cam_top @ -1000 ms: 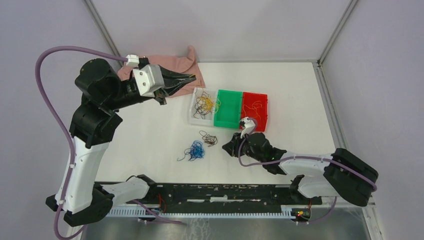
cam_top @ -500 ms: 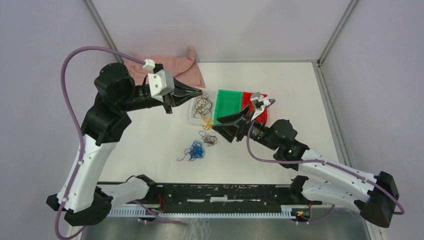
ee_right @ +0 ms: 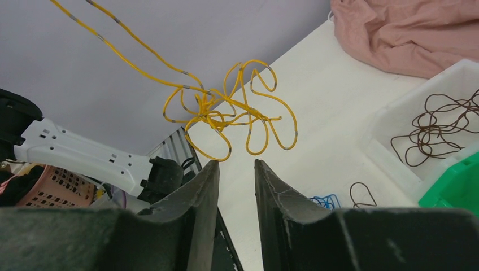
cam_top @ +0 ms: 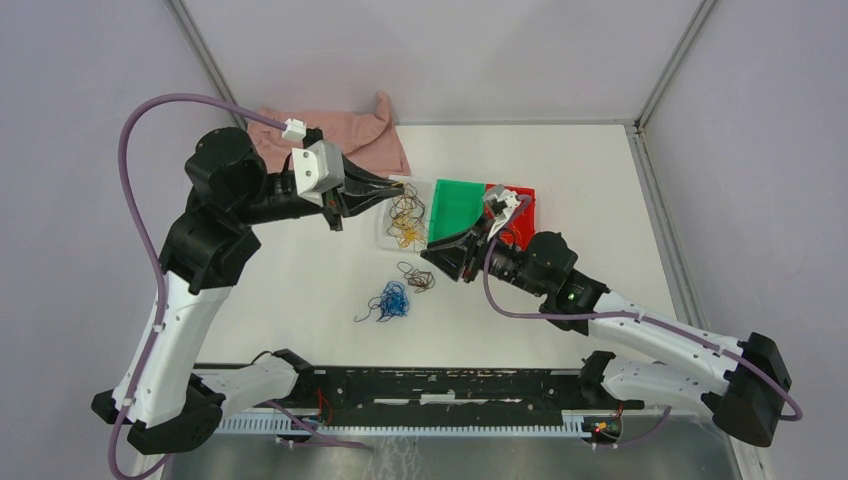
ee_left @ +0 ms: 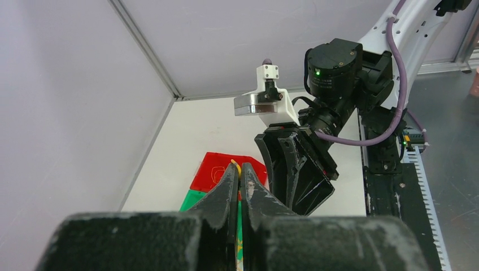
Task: Untangle the cables
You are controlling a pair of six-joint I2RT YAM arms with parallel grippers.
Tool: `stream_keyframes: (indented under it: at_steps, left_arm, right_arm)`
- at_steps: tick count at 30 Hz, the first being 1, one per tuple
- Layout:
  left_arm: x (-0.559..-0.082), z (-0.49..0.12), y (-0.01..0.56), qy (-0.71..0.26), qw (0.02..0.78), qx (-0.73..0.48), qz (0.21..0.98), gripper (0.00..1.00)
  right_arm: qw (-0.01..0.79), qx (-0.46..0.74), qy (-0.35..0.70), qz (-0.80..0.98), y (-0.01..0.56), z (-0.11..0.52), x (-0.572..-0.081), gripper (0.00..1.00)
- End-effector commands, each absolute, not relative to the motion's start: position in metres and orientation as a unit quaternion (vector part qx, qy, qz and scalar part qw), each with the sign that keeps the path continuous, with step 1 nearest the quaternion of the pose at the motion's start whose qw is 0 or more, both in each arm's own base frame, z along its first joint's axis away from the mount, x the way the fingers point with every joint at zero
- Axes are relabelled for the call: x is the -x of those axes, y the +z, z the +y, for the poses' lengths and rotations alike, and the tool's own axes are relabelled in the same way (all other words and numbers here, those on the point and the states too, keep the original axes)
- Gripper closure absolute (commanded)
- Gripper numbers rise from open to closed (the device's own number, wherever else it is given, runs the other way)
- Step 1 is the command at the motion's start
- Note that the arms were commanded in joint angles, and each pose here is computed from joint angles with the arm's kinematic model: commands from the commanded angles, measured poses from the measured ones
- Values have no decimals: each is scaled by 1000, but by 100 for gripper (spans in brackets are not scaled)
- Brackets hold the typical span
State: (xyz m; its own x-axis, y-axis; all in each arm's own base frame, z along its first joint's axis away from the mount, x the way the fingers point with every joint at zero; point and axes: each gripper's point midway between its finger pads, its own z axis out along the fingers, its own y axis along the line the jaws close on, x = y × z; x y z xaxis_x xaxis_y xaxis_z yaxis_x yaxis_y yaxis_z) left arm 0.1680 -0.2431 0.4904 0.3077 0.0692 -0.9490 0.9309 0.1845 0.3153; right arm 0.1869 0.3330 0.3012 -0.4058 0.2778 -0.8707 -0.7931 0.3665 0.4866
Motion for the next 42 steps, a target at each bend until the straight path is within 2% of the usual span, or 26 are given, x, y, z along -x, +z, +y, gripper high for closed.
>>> stream_keyframes:
  at_steps: [1, 3, 6, 12, 14, 17, 19, 20, 28, 29, 31, 33, 35, 37, 38, 42]
  left_arm:
    - [-154, -240, 506, -371, 614, -527, 455, 97]
    - [-154, -240, 506, -372, 613, -527, 455, 97]
    - [-154, -241, 506, -373, 612, -528, 455, 97]
    - [-155, -242, 505, -376, 610, -527, 458, 97]
    - [-155, -242, 504, -375, 609, -526, 459, 97]
    - [-158, -240, 500, -366, 613, -525, 463, 97]
    - [-161, -238, 497, -349, 619, -529, 464, 97]
    - [-163, -237, 496, -341, 622, -531, 465, 97]
    - [-166, -231, 488, -310, 623, -545, 467, 97]
    - [-166, -231, 487, -312, 621, -546, 467, 97]
    - [-164, -233, 486, -318, 618, -549, 465, 97]
    - [-163, -234, 487, -323, 615, -550, 464, 97]
    - [-163, -235, 488, -326, 614, -550, 463, 97]
    - [-162, -234, 490, -325, 616, -549, 462, 97]
    - [-162, -234, 491, -324, 617, -549, 461, 97]
    - [-160, -231, 497, -317, 626, -548, 456, 97]
  right_arm:
    - [557, 172, 526, 619, 339, 327, -198, 63]
    - [563, 160, 529, 615, 342, 326, -201, 50]
    - [565, 153, 526, 617, 341, 328, -206, 47]
    - [574, 135, 528, 611, 346, 332, -214, 60]
    - [578, 131, 528, 609, 349, 332, -216, 69]
    - [587, 118, 517, 612, 348, 326, -221, 89]
    - [596, 96, 498, 623, 341, 316, -227, 98]
    - [599, 84, 488, 630, 336, 309, -229, 100]
    - [613, 44, 429, 662, 297, 264, -227, 100]
    - [609, 59, 437, 659, 298, 267, -222, 97]
    - [600, 95, 452, 653, 302, 274, -211, 82]
    - [590, 128, 463, 649, 308, 283, -204, 75]
    - [582, 142, 462, 654, 312, 287, -202, 79]
    - [586, 144, 454, 656, 316, 286, -204, 95]
    - [588, 142, 448, 659, 315, 284, -206, 99]
    - [599, 114, 403, 682, 303, 266, -216, 100]
